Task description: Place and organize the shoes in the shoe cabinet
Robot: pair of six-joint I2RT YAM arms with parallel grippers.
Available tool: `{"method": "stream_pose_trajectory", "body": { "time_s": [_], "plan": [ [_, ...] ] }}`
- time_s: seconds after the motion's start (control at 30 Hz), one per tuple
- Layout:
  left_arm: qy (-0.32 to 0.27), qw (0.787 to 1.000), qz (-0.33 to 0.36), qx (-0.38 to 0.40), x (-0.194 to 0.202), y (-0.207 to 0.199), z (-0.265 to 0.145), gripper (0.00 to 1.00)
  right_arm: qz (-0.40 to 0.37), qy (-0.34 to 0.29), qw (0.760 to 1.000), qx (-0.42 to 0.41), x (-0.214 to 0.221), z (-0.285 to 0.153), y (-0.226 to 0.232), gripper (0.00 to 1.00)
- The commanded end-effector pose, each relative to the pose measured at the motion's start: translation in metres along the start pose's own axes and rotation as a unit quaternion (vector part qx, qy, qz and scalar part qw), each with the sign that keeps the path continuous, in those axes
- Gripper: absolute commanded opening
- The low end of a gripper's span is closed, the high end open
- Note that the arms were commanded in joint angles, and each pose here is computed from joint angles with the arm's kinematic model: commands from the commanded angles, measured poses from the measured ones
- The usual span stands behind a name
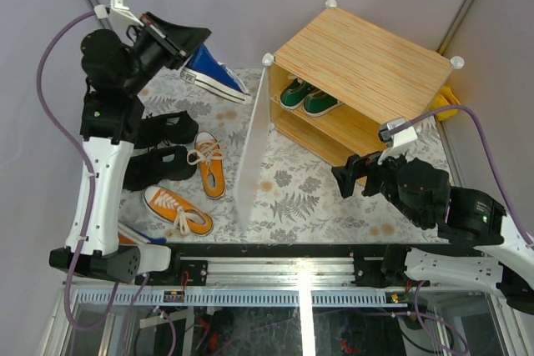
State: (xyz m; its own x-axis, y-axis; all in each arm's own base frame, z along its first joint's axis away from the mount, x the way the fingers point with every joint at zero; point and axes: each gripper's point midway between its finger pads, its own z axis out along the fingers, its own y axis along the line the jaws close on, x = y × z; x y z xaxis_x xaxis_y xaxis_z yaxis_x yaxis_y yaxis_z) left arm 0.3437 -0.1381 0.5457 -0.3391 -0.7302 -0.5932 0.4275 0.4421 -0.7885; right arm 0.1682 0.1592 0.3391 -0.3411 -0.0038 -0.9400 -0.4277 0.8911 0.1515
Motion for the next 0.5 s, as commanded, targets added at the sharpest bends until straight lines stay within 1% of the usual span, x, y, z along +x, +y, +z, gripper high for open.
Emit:
{"method": "stream_pose_trajectory", "body": {
  "time_s": [0.0, 0.17, 0.33, 0.47],
  "plan": [
    [-0.069, 0.995, 0.071, 0.013, -0.022, -0.033, -0.003, 0.00, 0.007, -0.018, 1.000, 0.018, -0.002, -0.004, -0.011, 0.99],
    [-0.049, 0.995, 0.073, 0.049, 0.007, -0.060, -0.004, 0.00, 0.009, -0.019, 0.999, 0.027, 0.001, -0.008, -0.019, 1.00],
    [-0.051, 0.993, 0.087, 0.057, 0.007, -0.079, -0.009, 0.00, 0.009, -0.017, 1.000, 0.025, 0.003, -0.006, -0.017, 1.00],
    [-0.035, 0.993, 0.093, 0.061, 0.016, -0.081, -0.013, 0.00, 0.008, -0.017, 0.999, 0.030, 0.004, -0.005, -0.019, 0.99]
  ]
}}
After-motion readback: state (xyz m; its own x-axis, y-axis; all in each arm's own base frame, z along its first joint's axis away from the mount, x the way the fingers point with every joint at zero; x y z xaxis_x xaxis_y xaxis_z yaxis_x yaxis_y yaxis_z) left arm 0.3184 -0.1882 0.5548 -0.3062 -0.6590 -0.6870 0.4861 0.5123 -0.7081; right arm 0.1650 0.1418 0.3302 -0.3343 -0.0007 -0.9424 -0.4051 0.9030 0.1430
